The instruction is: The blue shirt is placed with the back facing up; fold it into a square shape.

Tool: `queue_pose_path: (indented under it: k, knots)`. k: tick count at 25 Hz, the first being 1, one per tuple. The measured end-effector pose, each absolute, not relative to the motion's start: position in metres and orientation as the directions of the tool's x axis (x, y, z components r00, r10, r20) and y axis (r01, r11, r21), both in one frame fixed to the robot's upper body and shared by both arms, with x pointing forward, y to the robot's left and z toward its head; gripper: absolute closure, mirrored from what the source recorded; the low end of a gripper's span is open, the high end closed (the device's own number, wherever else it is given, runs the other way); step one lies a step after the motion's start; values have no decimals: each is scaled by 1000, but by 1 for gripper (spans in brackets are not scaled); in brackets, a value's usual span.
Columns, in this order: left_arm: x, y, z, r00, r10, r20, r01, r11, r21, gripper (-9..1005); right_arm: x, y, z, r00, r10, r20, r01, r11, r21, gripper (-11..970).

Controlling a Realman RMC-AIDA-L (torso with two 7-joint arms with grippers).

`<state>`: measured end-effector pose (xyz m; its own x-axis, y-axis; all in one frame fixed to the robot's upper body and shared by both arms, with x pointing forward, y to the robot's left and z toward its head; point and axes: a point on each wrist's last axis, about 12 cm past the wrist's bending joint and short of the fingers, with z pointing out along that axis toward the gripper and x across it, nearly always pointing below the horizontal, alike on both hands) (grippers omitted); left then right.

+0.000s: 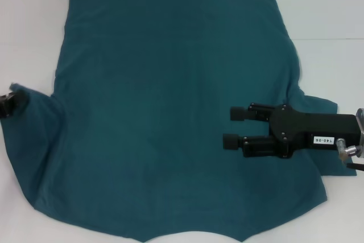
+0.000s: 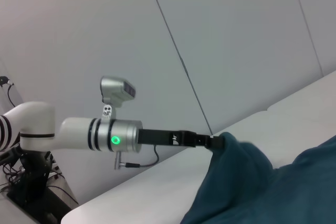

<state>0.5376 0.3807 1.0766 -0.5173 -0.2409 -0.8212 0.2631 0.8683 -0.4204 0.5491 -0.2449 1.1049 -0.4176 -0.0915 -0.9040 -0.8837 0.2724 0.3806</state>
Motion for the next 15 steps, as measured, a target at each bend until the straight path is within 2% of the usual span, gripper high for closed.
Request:
queue_pose_path:
  k: [7, 15]
  knots:
    - [537, 365, 1088, -552, -270, -789, 345, 788, -510, 996, 547, -246, 1103, -422, -93, -902, -881, 275, 385, 44]
    - [544, 326, 1075, -594, -311, -742, 384, 700, -601, 948, 544, -246, 1100, -427, -88, -900, -880, 270, 391, 45]
